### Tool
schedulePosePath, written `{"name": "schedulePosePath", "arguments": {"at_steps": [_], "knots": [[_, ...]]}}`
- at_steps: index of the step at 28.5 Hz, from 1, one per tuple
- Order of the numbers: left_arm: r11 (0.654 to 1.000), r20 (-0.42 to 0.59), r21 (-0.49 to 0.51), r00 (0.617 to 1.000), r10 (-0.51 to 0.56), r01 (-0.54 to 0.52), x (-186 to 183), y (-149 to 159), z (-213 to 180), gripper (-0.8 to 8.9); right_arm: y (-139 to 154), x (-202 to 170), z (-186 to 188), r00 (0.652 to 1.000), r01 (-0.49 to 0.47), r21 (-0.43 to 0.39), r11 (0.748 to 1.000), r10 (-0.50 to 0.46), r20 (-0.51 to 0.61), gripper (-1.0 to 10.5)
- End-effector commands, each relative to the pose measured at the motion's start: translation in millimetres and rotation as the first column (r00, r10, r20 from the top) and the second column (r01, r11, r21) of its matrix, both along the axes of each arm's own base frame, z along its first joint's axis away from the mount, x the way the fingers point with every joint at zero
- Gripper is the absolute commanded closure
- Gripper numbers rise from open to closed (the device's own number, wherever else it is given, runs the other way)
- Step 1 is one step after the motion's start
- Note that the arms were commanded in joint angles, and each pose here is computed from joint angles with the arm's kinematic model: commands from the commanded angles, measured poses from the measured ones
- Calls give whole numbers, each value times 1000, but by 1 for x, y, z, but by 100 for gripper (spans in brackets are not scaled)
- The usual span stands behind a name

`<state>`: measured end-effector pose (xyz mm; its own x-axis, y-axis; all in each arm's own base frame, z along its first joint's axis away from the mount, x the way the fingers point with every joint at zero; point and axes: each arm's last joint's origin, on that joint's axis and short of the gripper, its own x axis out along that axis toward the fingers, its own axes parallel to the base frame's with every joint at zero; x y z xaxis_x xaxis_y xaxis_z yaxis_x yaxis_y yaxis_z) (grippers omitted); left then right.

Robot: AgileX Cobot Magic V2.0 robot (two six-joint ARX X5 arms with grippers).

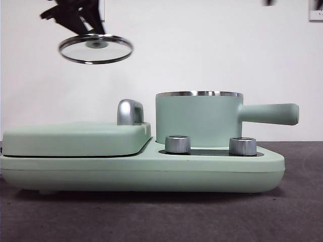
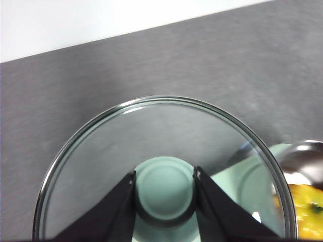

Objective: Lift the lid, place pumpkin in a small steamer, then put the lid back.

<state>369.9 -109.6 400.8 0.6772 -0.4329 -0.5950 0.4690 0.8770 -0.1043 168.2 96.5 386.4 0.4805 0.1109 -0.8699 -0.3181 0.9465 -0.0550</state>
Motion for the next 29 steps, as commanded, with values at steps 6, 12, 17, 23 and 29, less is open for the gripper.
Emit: {"name": "schedulePosePath", "arguments": {"at_steps": [6,12,17,23,29], "knots": [[986,66,-10,984,-163,164,-17,-55,11,797,-47,-83,-44,985,27,204,979,-61,160,442],[958,86,12,954,-286,286,-36,-92,11,797,-77,-136,-65,958,-85,355,931,-22,287,442],[920,82,39,916,-392,390,-49,-128,1,797,-98,-172,-68,901,-184,449,874,-33,432,442],[881,30,85,882,-470,466,-47,-163,-30,797,-102,-182,-69,890,-239,482,843,-9,456,442],[863,17,130,869,-495,489,-37,-172,-48,797,-102,-182,-69,891,-237,484,843,-11,455,442]]}}
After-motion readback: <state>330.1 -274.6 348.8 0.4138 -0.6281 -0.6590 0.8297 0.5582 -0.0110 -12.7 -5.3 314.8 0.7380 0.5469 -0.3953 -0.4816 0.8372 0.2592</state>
